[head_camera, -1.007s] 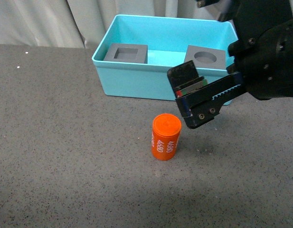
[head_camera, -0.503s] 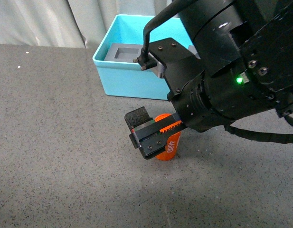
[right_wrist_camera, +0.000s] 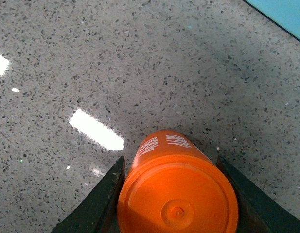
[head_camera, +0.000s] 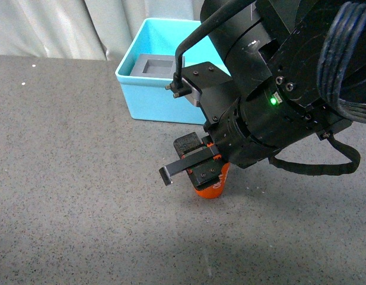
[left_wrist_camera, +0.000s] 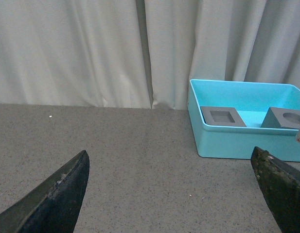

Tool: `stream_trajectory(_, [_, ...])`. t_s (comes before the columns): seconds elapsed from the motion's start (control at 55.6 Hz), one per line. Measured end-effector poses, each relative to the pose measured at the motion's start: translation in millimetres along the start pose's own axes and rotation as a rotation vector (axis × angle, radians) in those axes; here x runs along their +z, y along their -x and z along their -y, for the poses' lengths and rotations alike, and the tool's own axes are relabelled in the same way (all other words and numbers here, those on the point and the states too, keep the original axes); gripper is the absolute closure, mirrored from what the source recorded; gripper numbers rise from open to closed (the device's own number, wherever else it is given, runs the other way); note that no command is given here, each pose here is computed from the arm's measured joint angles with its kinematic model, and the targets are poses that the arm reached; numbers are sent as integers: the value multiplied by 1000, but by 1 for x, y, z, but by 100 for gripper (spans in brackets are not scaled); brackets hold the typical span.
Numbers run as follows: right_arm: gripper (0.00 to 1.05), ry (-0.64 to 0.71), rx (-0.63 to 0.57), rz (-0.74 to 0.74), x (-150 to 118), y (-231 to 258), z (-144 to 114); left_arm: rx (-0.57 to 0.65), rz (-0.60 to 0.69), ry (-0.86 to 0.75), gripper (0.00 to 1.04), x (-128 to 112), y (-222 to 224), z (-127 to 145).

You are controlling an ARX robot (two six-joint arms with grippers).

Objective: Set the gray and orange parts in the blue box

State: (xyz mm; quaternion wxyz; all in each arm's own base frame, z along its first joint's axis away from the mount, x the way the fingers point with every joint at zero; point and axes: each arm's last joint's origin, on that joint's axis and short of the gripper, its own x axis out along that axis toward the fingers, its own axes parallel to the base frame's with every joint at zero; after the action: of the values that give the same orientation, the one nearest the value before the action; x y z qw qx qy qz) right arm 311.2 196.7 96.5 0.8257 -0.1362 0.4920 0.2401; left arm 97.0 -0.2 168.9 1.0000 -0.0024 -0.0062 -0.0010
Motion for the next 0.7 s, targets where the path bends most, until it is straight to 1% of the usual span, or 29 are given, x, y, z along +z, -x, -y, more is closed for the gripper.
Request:
stream_trajectory(0.108, [59, -11, -19, 9, 2, 6, 5, 0, 0, 0, 7, 0, 0, 0])
stream_trajectory(0.252, [59, -43, -38, 91, 16, 32, 17, 0, 0, 0, 7, 0, 0, 0])
stream_trajectory(0.36, [59, -75, -51, 194, 38, 65, 31, 0, 0, 0, 7, 0, 0, 0])
stream_trajectory(0.503, [59, -111, -78, 337, 74, 103, 52, 0, 0, 0, 7, 0, 0, 0])
stream_trajectory(0.593, [59, -125, -110, 373, 93, 107, 65, 0, 0, 0, 7, 0, 0, 0])
stream_trajectory(0.701, [59, -133, -113, 362, 107, 93, 74, 0, 0, 0, 7, 0, 0, 0])
